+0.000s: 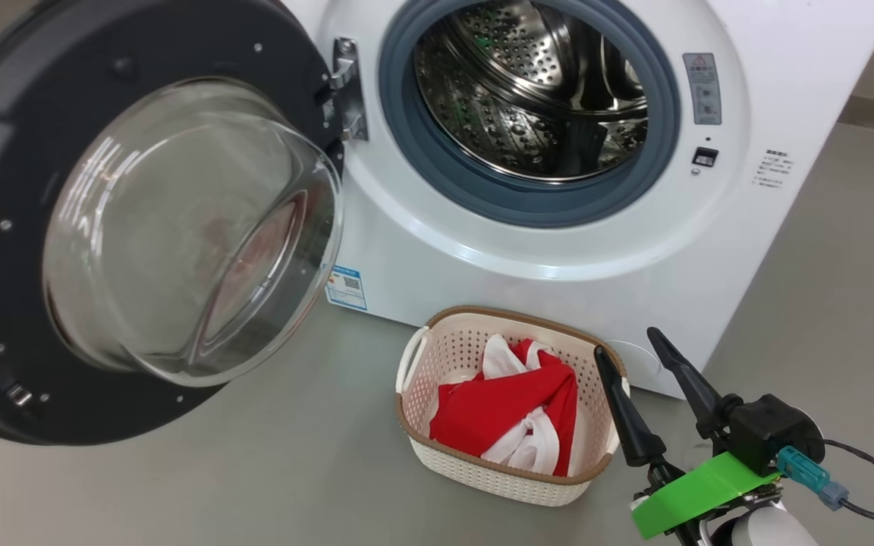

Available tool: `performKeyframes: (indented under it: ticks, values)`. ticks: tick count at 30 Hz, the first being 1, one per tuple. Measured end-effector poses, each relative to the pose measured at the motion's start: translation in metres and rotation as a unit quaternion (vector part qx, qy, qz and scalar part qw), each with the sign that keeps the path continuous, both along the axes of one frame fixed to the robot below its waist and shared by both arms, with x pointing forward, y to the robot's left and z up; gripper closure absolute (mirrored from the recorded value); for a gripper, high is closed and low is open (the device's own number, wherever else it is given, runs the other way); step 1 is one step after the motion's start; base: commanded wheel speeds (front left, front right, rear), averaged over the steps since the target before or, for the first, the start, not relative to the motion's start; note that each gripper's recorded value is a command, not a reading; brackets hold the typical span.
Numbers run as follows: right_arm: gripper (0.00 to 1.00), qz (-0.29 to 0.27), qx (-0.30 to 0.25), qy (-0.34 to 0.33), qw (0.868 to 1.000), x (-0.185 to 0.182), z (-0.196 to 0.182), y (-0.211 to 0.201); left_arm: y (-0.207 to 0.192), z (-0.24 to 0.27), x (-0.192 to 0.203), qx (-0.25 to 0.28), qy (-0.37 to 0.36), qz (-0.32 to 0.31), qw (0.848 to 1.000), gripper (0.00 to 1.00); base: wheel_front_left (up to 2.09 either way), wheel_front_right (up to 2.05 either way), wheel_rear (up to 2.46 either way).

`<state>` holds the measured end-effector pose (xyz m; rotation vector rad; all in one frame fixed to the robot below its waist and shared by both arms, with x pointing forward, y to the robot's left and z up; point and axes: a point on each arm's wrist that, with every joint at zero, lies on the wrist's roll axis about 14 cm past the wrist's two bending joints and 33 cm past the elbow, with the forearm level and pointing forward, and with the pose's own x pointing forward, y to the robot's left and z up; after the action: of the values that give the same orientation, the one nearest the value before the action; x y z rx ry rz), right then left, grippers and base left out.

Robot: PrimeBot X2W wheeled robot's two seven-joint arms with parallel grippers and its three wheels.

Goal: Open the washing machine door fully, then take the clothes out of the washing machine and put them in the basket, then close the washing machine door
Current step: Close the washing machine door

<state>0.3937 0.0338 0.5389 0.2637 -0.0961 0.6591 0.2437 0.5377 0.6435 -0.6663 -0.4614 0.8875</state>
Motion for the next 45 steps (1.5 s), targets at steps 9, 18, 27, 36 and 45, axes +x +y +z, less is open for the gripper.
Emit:
performKeyframes:
  ticks: [9,18,27,36,45]
  values:
    - [0.00,-0.016,-0.006,0.009,1.000,0.004,-0.009,-0.013,-0.012,-0.045,0.050,-0.203,-0.034,-0.113,0.972,1.00,0.00,0.00,0.00]
    - [0.00,-0.022,-0.009,0.010,1.000,0.007,-0.012,-0.019,-0.031,-0.060,0.076,-0.266,-0.026,-0.186,0.945,1.00,0.00,0.00,0.00]
    - [0.00,-0.023,-0.010,0.005,1.000,0.007,-0.008,-0.020,-0.055,-0.068,0.087,-0.309,-0.031,-0.259,0.915,1.00,0.00,0.00,0.00]
    - [0.00,-0.021,-0.009,0.001,1.000,0.005,-0.005,-0.018,-0.069,-0.051,0.089,-0.309,-0.059,-0.319,0.894,1.00,0.00,0.00,0.00]
    - [0.00,-0.019,-0.006,-0.001,1.000,0.004,-0.003,-0.015,-0.095,-0.062,0.079,-0.296,-0.061,-0.375,0.876,1.00,0.00,0.00,0.00]
